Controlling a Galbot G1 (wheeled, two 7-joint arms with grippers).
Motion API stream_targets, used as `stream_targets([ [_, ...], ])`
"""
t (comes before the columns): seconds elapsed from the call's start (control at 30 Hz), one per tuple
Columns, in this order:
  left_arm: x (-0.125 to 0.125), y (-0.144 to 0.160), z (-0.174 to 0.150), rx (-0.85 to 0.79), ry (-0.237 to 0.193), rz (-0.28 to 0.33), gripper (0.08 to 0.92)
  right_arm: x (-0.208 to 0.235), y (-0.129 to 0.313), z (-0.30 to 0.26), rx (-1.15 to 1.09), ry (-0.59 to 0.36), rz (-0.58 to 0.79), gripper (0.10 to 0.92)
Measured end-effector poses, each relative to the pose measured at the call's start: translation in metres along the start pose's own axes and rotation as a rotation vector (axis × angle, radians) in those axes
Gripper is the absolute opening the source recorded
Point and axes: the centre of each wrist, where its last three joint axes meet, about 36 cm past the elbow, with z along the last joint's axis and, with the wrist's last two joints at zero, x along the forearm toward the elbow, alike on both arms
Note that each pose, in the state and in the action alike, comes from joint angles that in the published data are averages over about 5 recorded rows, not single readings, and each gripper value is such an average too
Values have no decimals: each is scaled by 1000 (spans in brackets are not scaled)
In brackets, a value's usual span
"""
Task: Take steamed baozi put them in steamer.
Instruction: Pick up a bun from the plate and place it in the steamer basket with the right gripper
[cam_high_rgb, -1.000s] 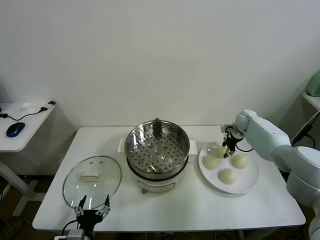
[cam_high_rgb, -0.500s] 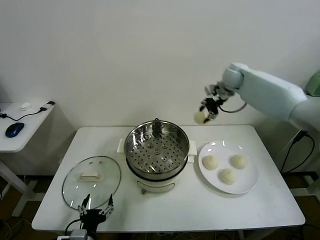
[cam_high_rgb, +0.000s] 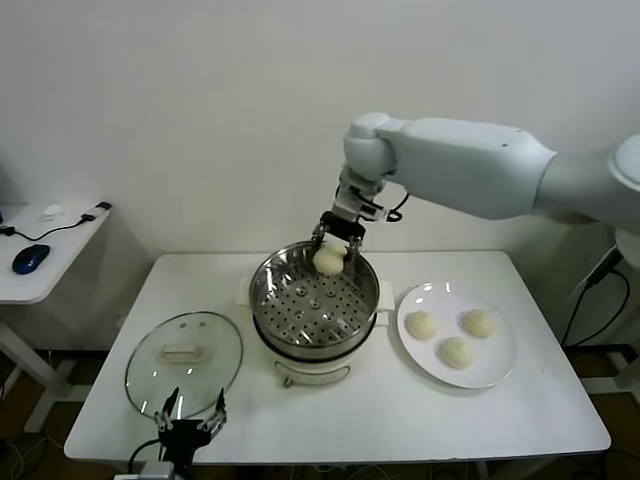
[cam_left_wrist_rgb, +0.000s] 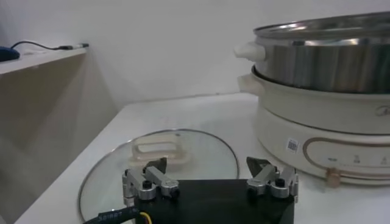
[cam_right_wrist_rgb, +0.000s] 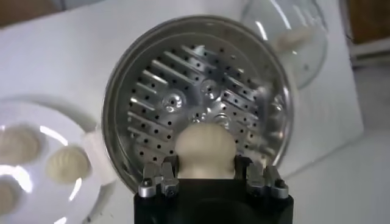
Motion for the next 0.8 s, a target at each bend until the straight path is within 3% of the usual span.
stream_targets([
  [0.43,1,0,-1,-1,-6,-4,823,-77,-4,16,83,-17,1,637],
  [0.7,0,1,-1,2,-13,-13,823,-85,-5,24,83,-22,27,793],
  [0.8,1,0,-1,3,-13,-13,823,-79,-5,26,81,-37,40,818],
])
